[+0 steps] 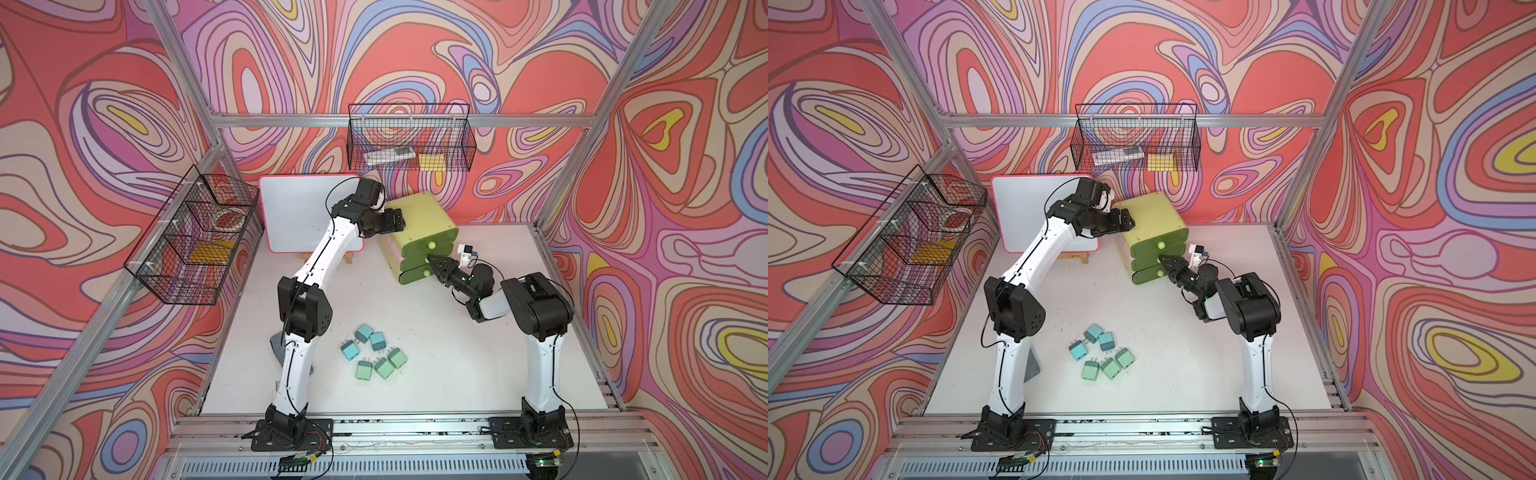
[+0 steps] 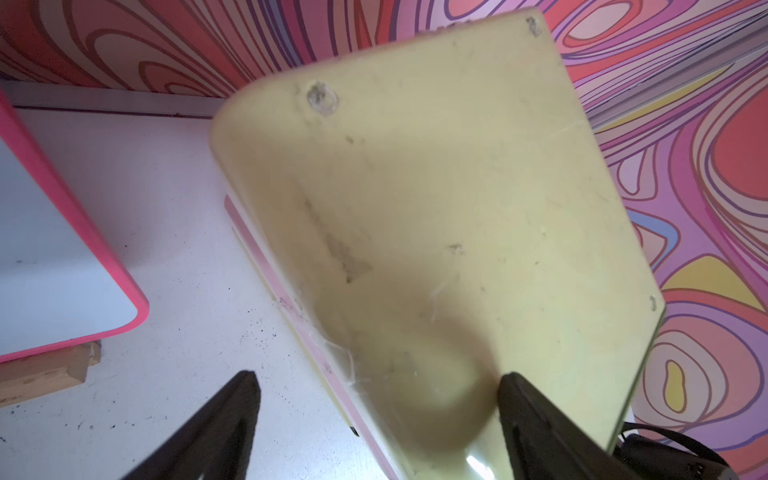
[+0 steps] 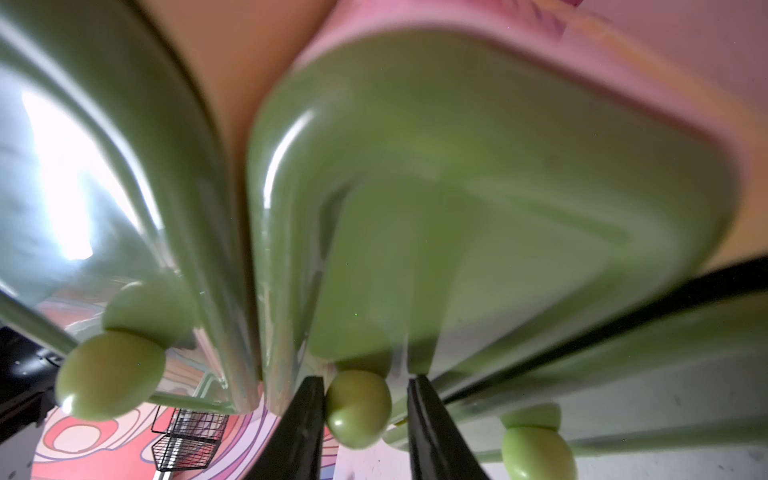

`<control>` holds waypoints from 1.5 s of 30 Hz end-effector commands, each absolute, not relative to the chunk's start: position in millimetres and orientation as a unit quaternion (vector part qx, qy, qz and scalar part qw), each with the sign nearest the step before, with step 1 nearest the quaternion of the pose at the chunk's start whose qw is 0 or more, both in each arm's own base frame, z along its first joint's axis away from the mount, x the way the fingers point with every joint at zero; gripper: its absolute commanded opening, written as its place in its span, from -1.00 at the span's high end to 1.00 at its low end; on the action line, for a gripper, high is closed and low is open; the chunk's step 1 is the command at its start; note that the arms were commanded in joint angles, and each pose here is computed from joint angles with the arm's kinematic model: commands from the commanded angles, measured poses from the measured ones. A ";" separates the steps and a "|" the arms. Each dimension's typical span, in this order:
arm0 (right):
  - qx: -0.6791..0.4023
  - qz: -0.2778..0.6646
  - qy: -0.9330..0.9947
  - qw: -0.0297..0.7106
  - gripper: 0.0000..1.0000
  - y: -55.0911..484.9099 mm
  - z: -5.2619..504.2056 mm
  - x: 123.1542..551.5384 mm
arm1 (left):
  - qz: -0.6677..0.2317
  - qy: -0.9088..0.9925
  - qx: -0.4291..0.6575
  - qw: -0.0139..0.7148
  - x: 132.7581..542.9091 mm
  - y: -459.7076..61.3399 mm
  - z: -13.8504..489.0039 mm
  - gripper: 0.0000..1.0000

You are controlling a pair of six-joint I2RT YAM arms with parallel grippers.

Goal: Place the plugs into the drawer by color
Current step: Open the drawer in the storage box.

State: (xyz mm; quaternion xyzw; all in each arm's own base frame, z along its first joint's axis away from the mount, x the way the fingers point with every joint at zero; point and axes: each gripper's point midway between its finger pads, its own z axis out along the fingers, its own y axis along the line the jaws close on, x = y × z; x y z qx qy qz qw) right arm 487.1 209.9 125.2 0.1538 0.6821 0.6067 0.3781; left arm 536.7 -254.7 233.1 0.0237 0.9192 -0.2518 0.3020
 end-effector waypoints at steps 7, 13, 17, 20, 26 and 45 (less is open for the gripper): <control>0.152 0.612 0.682 0.371 0.51 210.9 129.4 490.4 | -0.244 0.926 0.020 0.288 538.6 -248.9 216.1 -0.78; 0.156 0.608 0.683 0.374 0.60 209.3 132.8 488.5 | -0.243 0.925 0.015 0.292 544.9 -244.9 214.3 -0.78; 0.164 0.599 0.686 0.379 0.67 206.2 135.0 484.2 | -0.242 0.926 0.012 0.291 547.1 -241.9 213.4 -0.78; 0.173 0.591 0.690 0.379 0.73 204.9 134.8 478.9 | -0.241 0.925 0.010 0.292 548.1 -240.9 213.1 -0.78; 0.177 0.574 0.702 0.383 0.76 203.4 138.3 468.2 | -0.242 0.925 0.008 0.293 550.4 -240.0 211.2 -0.78; 0.180 0.534 0.738 0.371 0.77 194.5 136.7 422.1 | -0.247 0.925 0.005 0.290 549.9 -240.5 211.2 -0.77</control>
